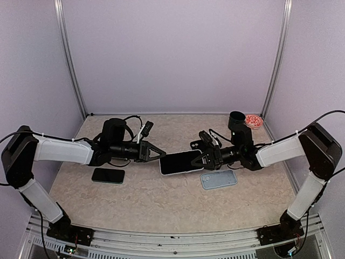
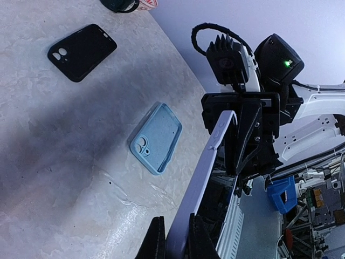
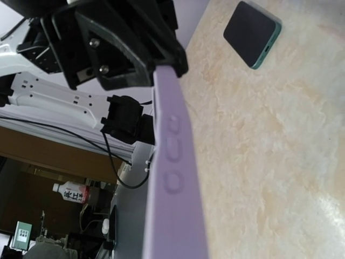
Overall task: Put the phone into the phone case
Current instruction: Press the phone with the phone case.
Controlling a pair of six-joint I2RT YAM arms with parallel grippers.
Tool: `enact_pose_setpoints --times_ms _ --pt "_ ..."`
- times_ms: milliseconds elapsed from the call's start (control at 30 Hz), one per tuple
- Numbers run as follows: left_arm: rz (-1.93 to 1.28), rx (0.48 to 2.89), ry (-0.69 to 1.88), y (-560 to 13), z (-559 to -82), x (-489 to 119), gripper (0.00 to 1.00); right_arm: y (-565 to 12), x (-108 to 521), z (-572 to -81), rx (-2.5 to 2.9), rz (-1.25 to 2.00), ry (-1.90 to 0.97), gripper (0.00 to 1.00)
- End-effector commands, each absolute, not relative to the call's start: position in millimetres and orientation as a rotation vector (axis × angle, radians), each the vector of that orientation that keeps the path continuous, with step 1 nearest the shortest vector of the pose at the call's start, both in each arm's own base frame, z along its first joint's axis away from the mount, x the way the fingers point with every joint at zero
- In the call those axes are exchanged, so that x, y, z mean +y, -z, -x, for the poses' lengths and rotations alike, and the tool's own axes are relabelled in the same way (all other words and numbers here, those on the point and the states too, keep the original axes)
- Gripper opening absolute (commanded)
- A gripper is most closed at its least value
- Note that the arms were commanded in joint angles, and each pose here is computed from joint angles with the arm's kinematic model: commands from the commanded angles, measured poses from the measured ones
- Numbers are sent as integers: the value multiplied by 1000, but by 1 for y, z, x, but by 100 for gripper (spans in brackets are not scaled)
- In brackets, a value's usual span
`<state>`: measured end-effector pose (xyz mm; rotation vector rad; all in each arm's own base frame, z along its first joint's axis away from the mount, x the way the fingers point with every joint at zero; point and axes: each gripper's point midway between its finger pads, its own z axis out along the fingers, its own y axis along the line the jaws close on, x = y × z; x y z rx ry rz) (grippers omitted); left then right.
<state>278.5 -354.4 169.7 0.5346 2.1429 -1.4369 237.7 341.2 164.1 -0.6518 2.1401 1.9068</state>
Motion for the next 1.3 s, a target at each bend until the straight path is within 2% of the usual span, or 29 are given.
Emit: enact_pose_setpoints --times_ms 0,67,367,767,1267 --pt "-467 2141 1354 -176 -291 -351 11 -182 352 -240 2048 744 -1883 0" --pt "-419 2124 1352 -180 -296 -344 19 -183 352 -241 2048 747 -1874 0" --pt "-267 2063 1295 -196 -312 -311 24 -185 349 -238 2032 767 -1858 0" --pt "-284 2035 1471 -185 -282 -315 40 -195 345 -247 1972 739 -1814 0" --pt "-482 2032 1608 -182 -249 -361 44 -211 343 -247 1904 748 -1791 0"
